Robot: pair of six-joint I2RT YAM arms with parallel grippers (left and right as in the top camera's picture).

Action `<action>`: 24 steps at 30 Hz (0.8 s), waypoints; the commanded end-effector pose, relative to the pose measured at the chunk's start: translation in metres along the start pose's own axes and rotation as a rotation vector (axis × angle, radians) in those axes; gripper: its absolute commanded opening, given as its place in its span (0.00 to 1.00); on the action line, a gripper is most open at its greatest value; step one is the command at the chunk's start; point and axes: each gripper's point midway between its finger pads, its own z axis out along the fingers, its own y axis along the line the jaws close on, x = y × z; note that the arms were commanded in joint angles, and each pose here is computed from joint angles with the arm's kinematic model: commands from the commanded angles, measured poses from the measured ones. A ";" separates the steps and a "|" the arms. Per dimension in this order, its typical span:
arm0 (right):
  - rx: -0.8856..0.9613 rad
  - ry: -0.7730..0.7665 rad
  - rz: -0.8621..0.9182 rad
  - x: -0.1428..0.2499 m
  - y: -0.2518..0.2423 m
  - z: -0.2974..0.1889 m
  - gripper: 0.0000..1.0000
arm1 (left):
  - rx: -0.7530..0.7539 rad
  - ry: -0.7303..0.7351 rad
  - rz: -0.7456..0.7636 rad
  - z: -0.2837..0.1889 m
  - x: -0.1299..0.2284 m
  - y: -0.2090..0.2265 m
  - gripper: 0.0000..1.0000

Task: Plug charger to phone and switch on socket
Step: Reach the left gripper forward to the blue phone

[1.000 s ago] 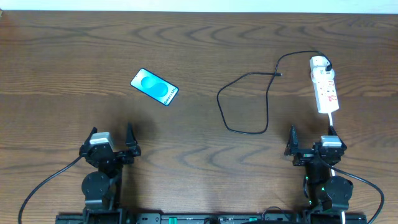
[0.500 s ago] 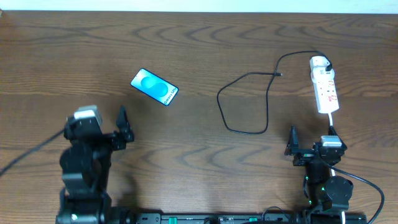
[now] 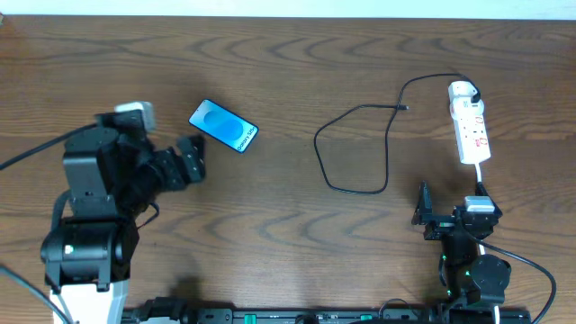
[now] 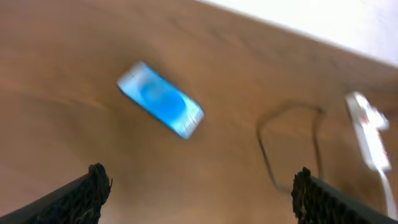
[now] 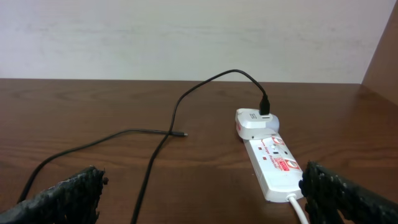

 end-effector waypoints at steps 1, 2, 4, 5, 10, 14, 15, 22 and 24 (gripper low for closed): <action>0.005 0.002 0.009 0.001 0.000 0.000 0.99 | 0.121 0.075 -0.035 0.006 0.009 -0.020 0.95; 0.005 0.002 0.009 0.001 0.000 0.000 0.99 | 0.116 0.085 -0.070 0.009 0.010 -0.019 0.95; 0.005 0.002 0.009 0.001 0.000 0.000 0.99 | 0.093 0.094 -0.157 0.012 0.010 -0.015 0.95; 0.005 0.002 0.009 0.001 0.000 0.000 0.99 | 0.067 0.092 -0.198 0.014 0.008 -0.010 0.95; 0.005 0.002 0.009 0.001 0.000 0.000 0.99 | -0.156 0.022 -0.385 0.017 -0.003 0.028 0.95; 0.005 0.002 0.009 0.001 0.000 0.000 0.99 | -0.242 -0.011 -0.426 0.022 -0.016 0.035 0.95; 0.005 0.002 0.009 0.001 0.000 0.000 0.99 | -0.261 -0.014 -0.428 0.024 -0.019 0.035 0.95; 0.005 0.002 0.009 0.001 0.000 0.000 0.99 | -0.435 -0.019 -0.398 0.061 -0.045 0.036 0.95; 0.005 0.002 0.009 0.001 0.000 0.000 0.99 | -0.468 -0.008 -0.416 0.076 -0.049 0.038 0.95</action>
